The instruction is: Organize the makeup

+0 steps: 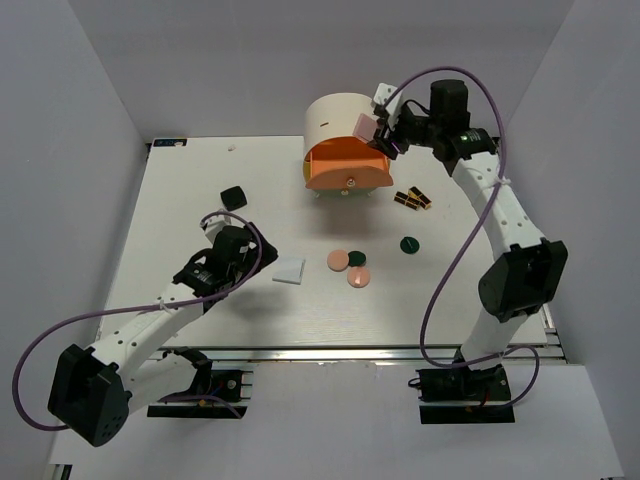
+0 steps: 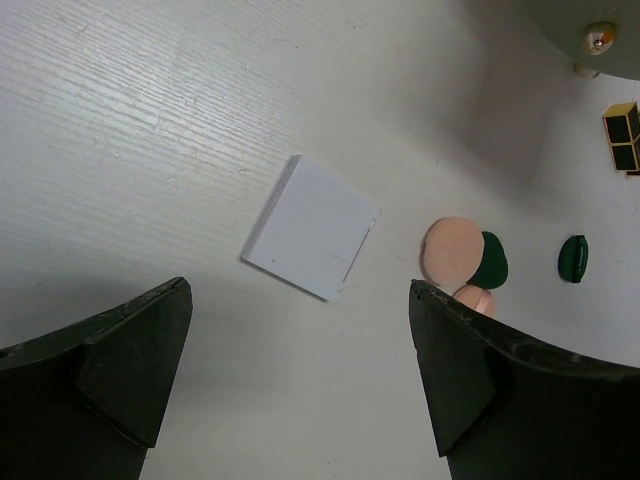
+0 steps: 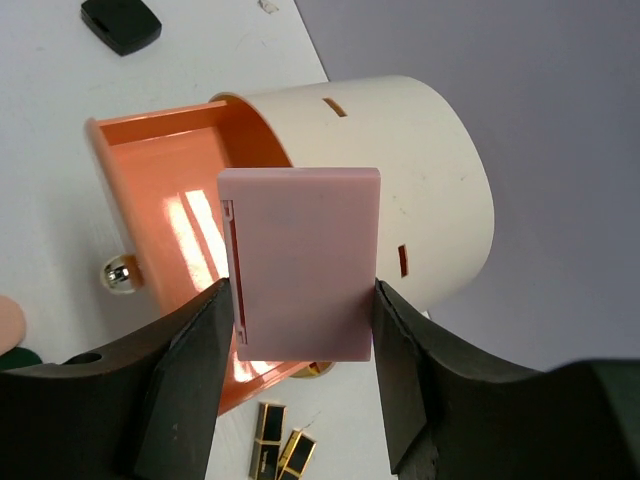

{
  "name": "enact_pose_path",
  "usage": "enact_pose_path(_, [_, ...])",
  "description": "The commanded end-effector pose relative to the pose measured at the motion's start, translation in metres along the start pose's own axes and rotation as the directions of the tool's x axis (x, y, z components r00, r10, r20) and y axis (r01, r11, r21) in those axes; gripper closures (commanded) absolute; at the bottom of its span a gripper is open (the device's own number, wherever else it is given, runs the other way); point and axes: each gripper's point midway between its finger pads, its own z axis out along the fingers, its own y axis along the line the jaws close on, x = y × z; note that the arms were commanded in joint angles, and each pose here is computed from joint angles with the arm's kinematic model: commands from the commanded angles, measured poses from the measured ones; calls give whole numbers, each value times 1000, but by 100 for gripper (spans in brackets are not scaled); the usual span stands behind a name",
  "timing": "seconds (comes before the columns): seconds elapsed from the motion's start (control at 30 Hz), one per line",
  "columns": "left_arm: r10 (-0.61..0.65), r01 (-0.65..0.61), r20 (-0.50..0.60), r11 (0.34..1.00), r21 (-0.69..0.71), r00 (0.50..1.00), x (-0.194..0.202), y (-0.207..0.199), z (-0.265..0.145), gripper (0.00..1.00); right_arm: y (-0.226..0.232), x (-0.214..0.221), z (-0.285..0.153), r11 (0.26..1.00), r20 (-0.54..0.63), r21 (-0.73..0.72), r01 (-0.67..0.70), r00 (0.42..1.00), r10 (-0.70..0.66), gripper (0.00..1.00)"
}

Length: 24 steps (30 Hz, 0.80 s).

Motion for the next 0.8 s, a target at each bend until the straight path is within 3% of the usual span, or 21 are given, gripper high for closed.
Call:
enact_pose_path(0.0, [-30, 30, 0, 999, 27, 1000, 0, -3, -4, 2, -20, -10, 14, 997, 10, 49, 63, 998, -64, 85])
enact_pose_path(0.27, [-27, 28, -7, 999, 31, 1000, 1, -4, -1, 2, -3, 5, 37, 996, -27, -27, 87, 996, -87, 69])
enact_pose_path(0.5, [-16, 17, -30, 999, 37, 999, 5, -9, 5, 2, 5, 19, 42, 995, -71, -52, 81, 994, -85, 35])
enact_pose_path(0.77, [-45, 46, -48, 998, 31, 998, 9, -11, 10, 2, 2, 17, 37, 995, -84, -36, 98, 991, -101, 25])
